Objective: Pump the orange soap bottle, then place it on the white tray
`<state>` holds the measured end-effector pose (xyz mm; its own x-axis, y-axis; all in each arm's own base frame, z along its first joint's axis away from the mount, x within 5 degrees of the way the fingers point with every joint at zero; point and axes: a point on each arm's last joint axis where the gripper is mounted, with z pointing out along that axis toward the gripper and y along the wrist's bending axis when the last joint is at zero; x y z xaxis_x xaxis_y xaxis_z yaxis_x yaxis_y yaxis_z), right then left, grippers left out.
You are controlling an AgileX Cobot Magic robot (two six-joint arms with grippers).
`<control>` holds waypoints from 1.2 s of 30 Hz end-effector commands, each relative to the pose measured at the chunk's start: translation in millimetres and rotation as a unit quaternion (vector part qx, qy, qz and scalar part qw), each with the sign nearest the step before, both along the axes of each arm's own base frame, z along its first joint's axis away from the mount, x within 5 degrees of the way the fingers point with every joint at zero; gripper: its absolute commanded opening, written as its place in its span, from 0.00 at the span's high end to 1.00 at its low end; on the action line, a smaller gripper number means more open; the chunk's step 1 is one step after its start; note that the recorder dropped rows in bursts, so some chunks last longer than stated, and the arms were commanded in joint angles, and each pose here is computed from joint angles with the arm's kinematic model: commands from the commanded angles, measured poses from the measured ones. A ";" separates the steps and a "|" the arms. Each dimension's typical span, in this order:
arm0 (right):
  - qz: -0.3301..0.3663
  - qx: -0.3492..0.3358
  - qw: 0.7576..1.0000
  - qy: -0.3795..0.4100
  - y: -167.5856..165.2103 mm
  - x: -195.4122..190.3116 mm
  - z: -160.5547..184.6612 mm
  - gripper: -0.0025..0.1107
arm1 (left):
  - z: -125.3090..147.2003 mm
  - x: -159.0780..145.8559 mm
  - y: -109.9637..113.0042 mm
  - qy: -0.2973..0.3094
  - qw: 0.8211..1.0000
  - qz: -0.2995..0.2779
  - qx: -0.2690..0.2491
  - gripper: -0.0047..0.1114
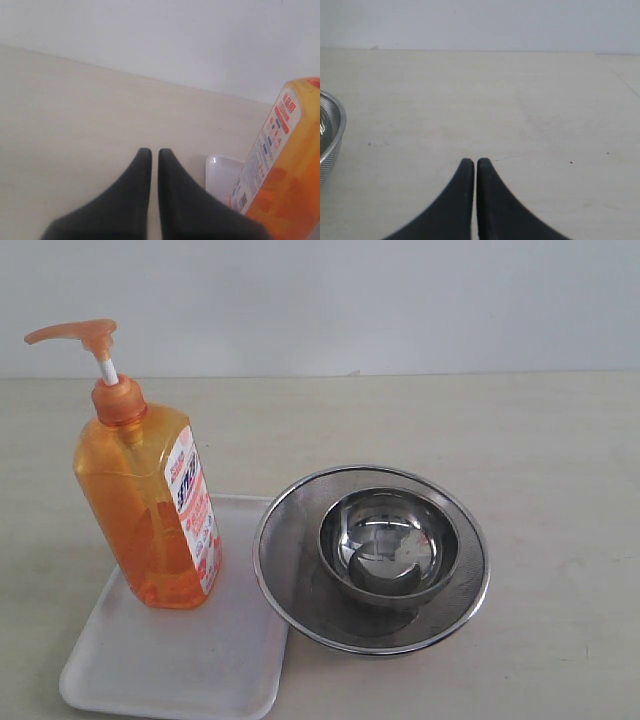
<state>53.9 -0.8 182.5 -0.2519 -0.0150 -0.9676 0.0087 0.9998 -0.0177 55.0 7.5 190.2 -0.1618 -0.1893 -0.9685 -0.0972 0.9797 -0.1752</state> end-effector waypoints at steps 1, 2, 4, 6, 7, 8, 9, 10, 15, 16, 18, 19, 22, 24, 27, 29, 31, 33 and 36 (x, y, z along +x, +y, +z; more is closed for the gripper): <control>-0.001 0.000 1.000 -0.004 -0.1 -0.2 0.6 0.98 | -0.4 0.0 -0.7 0.002 0.996 -0.018 0.084 0.92; -0.001 0.000 1.000 -0.004 -0.1 -0.2 0.6 0.98 | -0.9 -0.1 -1.5 0.005 0.996 -0.024 0.091 0.92; -0.001 0.000 1.000 -0.004 -0.1 -0.2 0.6 0.98 | -2.0 -0.2 -4.0 0.010 0.993 -0.041 0.107 0.92; -0.001 -0.001 1.000 -0.004 -0.1 -0.2 0.6 0.98 | -3.4 -0.4 -7.1 0.016 0.992 -0.060 0.112 0.92; -0.001 -0.001 1.000 -0.004 -0.1 -0.2 0.6 0.98 | -3.8 -0.5 -8.9 0.017 0.992 -0.070 0.108 0.92; -0.001 -0.001 1.000 -0.004 -0.1 -0.2 0.6 0.98 | -3.8 -0.6 -10.1 0.016 0.991 -0.076 0.106 0.92; -0.001 -0.001 1.000 -0.004 -0.1 -0.2 0.6 0.98 | -3.7 -0.6 -11.3 0.015 0.992 -0.081 0.094 0.92; -0.001 -0.001 1.000 -0.004 -0.1 -0.2 0.6 0.98 | -3.7 -0.7 -11.9 0.015 0.993 -0.082 0.084 0.92; -0.001 0.000 1.000 -0.004 -0.1 -0.2 0.6 0.98 | -3.7 -0.7 -12.4 0.014 0.994 -0.082 0.068 0.92; -0.001 0.000 1.000 -0.004 -0.1 -0.2 0.6 0.98 | -3.7 -0.7 -12.4 0.014 0.994 -0.082 0.068 0.92; -0.001 0.000 1.000 -0.004 -0.1 -0.2 0.6 0.98 | -3.7 -0.7 -12.4 0.014 0.995 -0.080 0.059 0.92; -0.001 0.000 1.000 -0.004 -0.1 -0.2 0.6 0.98 | -3.7 -0.7 -12.4 0.014 0.995 -0.079 0.052 0.92; -0.001 0.000 1.000 -0.004 -0.1 -0.2 0.6 0.98 | -3.7 -0.7 -12.4 0.014 0.996 -0.077 0.046 0.92; -0.001 0.000 1.000 -0.004 -0.1 -0.2 0.6 0.98 | -3.7 -0.7 -12.4 0.014 0.996 -0.078 0.047 0.92; -0.001 0.000 1.000 -0.004 -0.1 -0.2 0.6 0.98 | -3.7 -0.7 -12.4 0.014 0.996 -0.078 0.047 0.92; -0.001 0.000 1.000 -0.004 -0.1 -0.2 0.6 0.98 | -3.7 -0.7 -12.4 0.014 0.996 -0.078 0.047 0.92; -0.001 0.000 1.000 -0.004 -0.1 -0.2 0.6 0.98 | -3.7 -0.7 -12.2 0.015 0.996 -0.077 0.050 0.92; -0.001 0.000 1.000 -0.004 -0.1 -0.2 0.6 0.98 | -3.7 -0.7 -12.1 0.015 0.996 -0.077 0.052 0.92; -0.001 -0.001 1.000 -0.004 -0.1 -0.2 0.6 0.98 | -3.7 -0.7 -12.1 0.015 0.996 -0.077 0.052 0.92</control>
